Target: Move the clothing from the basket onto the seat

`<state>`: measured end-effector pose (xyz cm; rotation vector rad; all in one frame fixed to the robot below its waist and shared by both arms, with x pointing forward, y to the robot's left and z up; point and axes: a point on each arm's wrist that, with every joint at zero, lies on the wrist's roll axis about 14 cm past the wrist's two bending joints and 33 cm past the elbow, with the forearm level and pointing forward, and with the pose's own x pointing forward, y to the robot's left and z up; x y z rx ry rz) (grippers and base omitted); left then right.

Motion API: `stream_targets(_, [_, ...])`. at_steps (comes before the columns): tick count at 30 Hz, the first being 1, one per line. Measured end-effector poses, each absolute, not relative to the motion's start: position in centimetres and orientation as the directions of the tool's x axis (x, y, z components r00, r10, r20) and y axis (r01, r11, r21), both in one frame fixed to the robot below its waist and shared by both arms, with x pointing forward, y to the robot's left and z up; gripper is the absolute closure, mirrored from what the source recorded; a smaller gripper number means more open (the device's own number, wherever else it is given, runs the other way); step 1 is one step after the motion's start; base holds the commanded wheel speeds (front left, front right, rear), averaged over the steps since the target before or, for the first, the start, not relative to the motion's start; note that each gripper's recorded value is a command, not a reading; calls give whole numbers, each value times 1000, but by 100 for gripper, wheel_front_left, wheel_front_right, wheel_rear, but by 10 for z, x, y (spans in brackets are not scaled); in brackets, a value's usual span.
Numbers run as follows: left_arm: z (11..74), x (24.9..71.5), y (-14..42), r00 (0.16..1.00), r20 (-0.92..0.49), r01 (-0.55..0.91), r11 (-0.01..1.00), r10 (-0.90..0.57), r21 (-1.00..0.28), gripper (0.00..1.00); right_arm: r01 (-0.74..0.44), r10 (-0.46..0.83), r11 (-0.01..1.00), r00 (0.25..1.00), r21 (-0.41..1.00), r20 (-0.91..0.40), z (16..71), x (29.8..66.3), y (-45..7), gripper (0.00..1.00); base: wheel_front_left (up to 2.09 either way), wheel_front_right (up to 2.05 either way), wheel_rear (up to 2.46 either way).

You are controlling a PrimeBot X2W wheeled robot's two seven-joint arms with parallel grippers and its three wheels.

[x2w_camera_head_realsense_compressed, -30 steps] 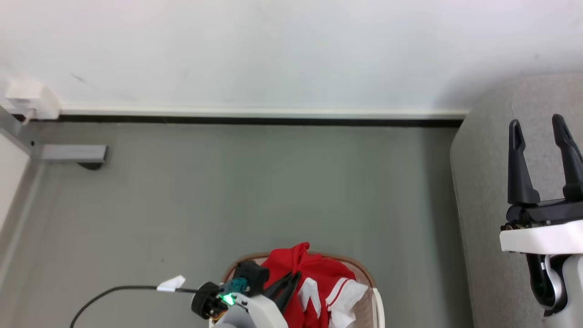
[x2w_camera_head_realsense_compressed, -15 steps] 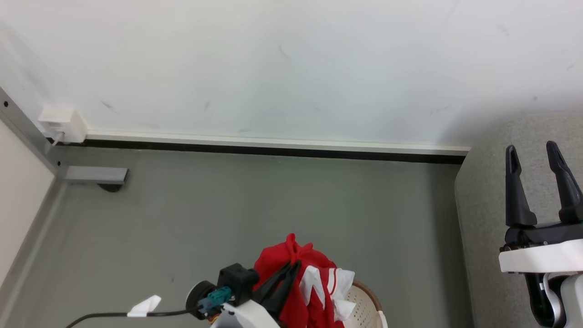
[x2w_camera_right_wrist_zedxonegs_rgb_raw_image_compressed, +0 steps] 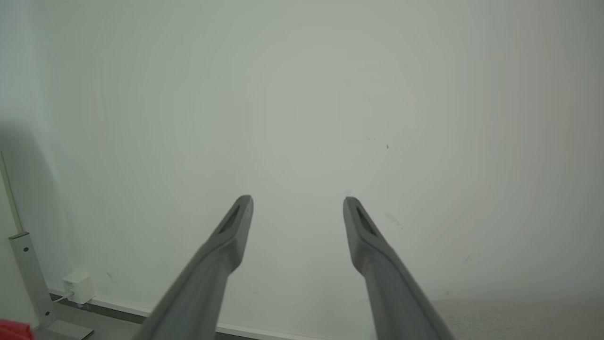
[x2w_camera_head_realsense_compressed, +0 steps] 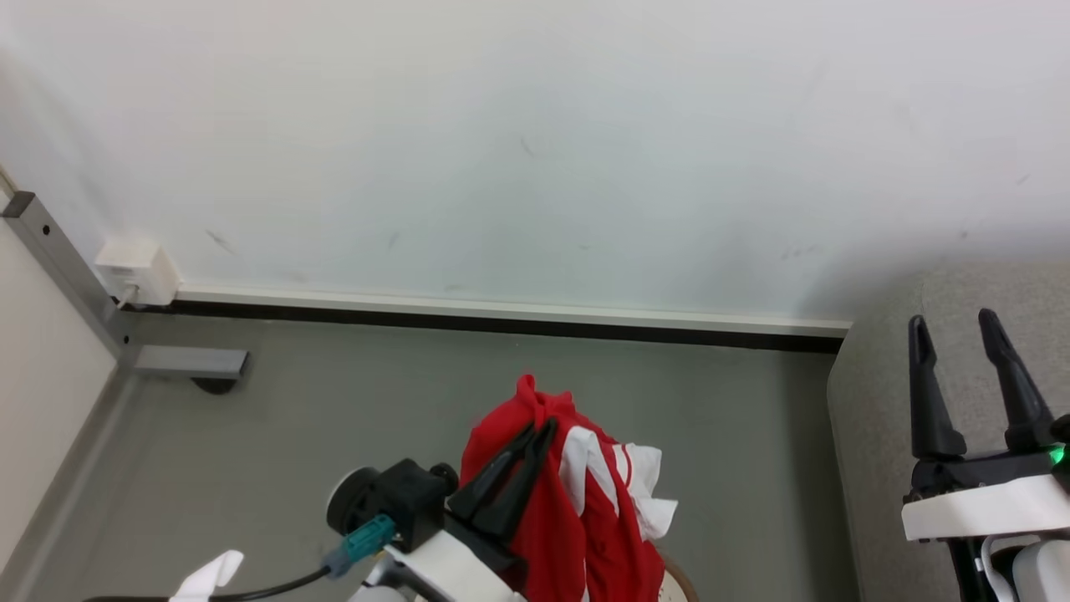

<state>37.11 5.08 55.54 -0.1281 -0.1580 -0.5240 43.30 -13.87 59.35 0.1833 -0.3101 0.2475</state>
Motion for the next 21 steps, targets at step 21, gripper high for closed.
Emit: stream_targets(21, [643,381,60,791,385,494,868,-476,60,100,-318,260,935,916,158,304,587,417,-127,0,0,0,0])
